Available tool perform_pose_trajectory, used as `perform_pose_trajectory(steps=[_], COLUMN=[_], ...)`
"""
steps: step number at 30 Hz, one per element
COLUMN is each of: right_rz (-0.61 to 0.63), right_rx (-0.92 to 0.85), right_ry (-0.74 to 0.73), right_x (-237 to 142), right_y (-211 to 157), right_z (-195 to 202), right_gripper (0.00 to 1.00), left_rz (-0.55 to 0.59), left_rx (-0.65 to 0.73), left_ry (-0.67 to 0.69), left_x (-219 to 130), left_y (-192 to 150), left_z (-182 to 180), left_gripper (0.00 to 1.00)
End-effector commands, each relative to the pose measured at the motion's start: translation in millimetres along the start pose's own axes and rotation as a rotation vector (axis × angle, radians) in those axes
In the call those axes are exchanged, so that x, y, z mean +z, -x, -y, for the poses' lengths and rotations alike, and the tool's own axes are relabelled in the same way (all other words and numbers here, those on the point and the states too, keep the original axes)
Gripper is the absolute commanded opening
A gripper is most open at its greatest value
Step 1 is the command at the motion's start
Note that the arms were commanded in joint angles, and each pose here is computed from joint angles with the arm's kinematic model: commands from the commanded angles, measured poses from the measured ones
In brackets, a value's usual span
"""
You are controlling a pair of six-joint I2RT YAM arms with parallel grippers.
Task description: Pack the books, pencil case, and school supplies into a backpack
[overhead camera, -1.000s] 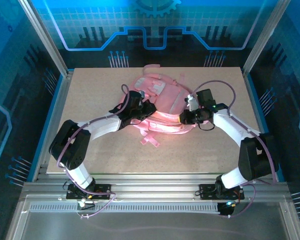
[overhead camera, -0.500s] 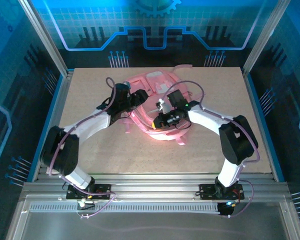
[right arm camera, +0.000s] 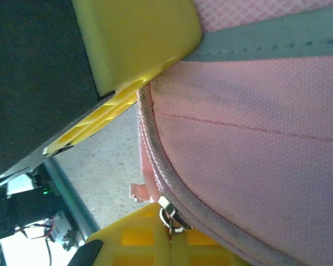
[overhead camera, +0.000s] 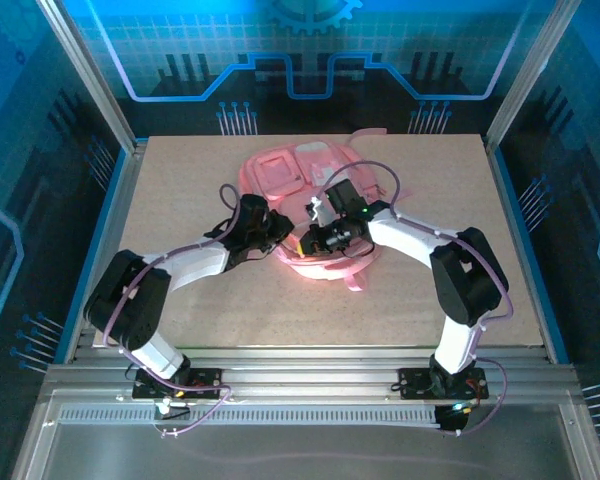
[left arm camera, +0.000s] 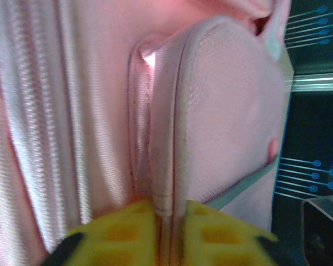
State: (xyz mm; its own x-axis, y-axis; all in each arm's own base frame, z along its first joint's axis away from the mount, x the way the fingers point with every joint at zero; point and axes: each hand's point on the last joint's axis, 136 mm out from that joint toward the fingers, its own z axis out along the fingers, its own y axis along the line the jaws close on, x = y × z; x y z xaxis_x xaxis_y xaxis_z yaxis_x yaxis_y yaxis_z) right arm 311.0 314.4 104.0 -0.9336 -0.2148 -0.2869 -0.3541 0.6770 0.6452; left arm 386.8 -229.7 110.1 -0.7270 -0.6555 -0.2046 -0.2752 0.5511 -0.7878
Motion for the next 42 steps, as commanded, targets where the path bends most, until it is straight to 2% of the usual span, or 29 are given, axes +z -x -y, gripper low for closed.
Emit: perform_pose_trajectory(steps=[1, 5, 8, 16, 19, 23, 27, 29, 30, 31, 33, 34, 37, 42], right_rz=[-0.040, -0.077, -0.079, 0.029, 0.071, 0.085, 0.050, 0.038, 0.033, 0.029, 0.025, 0.023, 0.022, 0.006], right_rx=[-0.068, -0.050, -0.025, 0.083, 0.131, 0.077, -0.001, -0.018, -0.027, -0.039, -0.077, -0.104, -0.179, -0.241], right_ry=[-0.024, -0.250, -0.344, -0.632, -0.697, -0.615, -0.414, -0.267, -0.187, -0.110, -0.028, -0.006, 0.044, 0.098], right_x=[-14, -34, -54, -120, -142, -134, -103, -84, -76, -66, -52, -44, -26, -4], right_y=[-21, -37, -40, -9, 2, 9, 0, -6, -8, -11, -11, -9, -1, 11], right_z=[-14, 41, 74, 155, 174, 157, 118, 90, 75, 58, 31, 18, -15, -48], right_gripper=[0.00, 0.00, 0.00, 0.00, 0.00, 0.00, 0.00, 0.00, 0.00, 0.00, 0.00, 0.00, 0.00, 0.00], left_rz=[0.002, 0.045, 0.068, 0.058, 0.073, 0.110, 0.156, 0.166, 0.162, 0.160, 0.159, 0.160, 0.161, 0.136], left_rx=[0.023, 0.088, 0.134, 0.187, 0.192, 0.188, 0.179, 0.163, 0.155, 0.146, 0.139, 0.129, 0.102, -0.003], left_ry=[-0.085, -0.050, -0.019, 0.042, 0.062, 0.084, 0.109, 0.112, 0.114, 0.121, 0.148, 0.162, 0.160, 0.104], left_x=[1, -19, -32, -56, -64, -67, -63, -60, -60, -61, -67, -73, -91, -107], left_y=[0, 10, 16, 31, 40, 58, 84, 96, 100, 103, 106, 107, 99, 72], left_z=[19, 17, 14, 0, -7, -16, -22, -21, -20, -17, -13, -12, -8, -13], left_gripper=[0.00, 0.00, 0.00, 0.00, 0.00, 0.00, 0.00, 0.00, 0.03, 0.18, 0.58, 0.71, 0.85, 0.86])
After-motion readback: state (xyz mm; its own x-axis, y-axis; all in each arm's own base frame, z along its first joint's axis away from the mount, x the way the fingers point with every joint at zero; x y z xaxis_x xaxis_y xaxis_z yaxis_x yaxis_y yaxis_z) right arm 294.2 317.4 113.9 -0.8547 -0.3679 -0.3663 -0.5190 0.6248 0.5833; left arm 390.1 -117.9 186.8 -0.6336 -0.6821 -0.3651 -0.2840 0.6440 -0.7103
